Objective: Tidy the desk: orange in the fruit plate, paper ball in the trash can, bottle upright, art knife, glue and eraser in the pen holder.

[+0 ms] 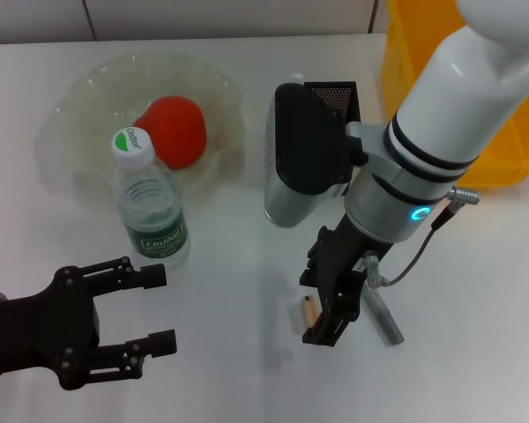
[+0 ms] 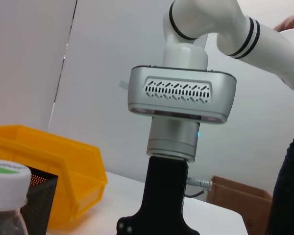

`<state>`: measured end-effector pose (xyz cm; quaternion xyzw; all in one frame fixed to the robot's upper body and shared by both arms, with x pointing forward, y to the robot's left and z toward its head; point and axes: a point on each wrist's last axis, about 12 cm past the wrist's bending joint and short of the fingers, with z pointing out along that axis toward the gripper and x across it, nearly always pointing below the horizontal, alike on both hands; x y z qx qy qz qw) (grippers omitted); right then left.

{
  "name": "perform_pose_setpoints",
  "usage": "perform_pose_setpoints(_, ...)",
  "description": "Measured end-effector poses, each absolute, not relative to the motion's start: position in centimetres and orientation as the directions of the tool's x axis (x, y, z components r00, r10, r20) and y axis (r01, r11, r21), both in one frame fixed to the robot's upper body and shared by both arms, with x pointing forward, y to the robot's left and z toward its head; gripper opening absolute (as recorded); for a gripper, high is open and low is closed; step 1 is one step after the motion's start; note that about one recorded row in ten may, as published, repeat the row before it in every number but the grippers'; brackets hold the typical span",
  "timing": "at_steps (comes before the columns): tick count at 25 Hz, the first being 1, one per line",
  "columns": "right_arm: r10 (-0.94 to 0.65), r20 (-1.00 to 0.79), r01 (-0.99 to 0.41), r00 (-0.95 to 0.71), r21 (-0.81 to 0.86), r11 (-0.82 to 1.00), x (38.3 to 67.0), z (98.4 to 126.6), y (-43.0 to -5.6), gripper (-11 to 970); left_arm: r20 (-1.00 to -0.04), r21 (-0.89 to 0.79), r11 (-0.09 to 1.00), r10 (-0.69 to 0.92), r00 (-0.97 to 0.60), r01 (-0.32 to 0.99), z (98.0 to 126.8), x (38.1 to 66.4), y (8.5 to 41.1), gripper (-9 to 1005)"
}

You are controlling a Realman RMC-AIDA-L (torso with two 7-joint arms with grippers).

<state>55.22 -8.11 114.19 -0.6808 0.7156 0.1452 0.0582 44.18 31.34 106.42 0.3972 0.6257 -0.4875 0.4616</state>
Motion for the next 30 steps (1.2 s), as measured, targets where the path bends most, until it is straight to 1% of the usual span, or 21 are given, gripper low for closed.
perform_pose_setpoints(14, -0.967, -0.252, -0.996, -0.038, 0.087, 0.016, 54.8, 112.4, -7.4, 627, -0.965, -0.244, 0.208, 0.045, -0.259, 0.947, 106.4, 44.2, 31.3, 765)
perform_pose_setpoints(18, -0.965, -0.261, -0.996, -0.037, 0.083, 0.016, 54.7, 112.8, -7.2, 401, -0.965, -0.245, 0.208, 0.045, -0.259, 0.947, 106.4, 44.1, 31.3, 765)
perform_pose_setpoints(21, -0.963, -0.269, -0.997, -0.036, 0.077, 0.016, 54.6, 113.4, -7.3, 398, -0.964, -0.246, 0.210, 0.045, -0.261, 0.946, 106.4, 44.1, 31.3, 765)
perform_pose_setpoints(22, -0.960, -0.278, -0.998, -0.044, 0.058, 0.029, 54.7, 114.7, -7.8, 397, -0.964, -0.247, 0.210, 0.045, -0.261, 0.946, 106.4, 44.0, 31.4, 765)
perform_pose_setpoints(23, -0.960, -0.278, -0.998, -0.044, 0.058, 0.029, 54.7, 114.7, -7.8, 396, -0.964, -0.247, 0.210, 0.045, -0.261, 0.946, 106.4, 44.0, 31.4, 765)
perform_pose_setpoints(24, -0.956, -0.287, -0.998, -0.056, 0.037, 0.047, 54.8, 115.7, -8.1, 395, -0.964, -0.247, 0.210, 0.045, -0.262, 0.946, 106.4, 44.0, 31.4, 766)
perform_pose_setpoints(26, -0.942, -0.329, -0.996, -0.074, -0.020, 0.086, 55.1, 118.0, -9.1, 395, -0.964, -0.248, 0.210, 0.044, -0.262, 0.946, 106.4, 43.9, 31.4, 766)
perform_pose_setpoints(30, -0.876, -0.471, -0.964, -0.104, -0.168, 0.205, 55.4, 122.8, -11.0, 394, -0.964, -0.248, 0.210, 0.044, -0.263, 0.946, 106.4, 43.9, 31.5, 766)
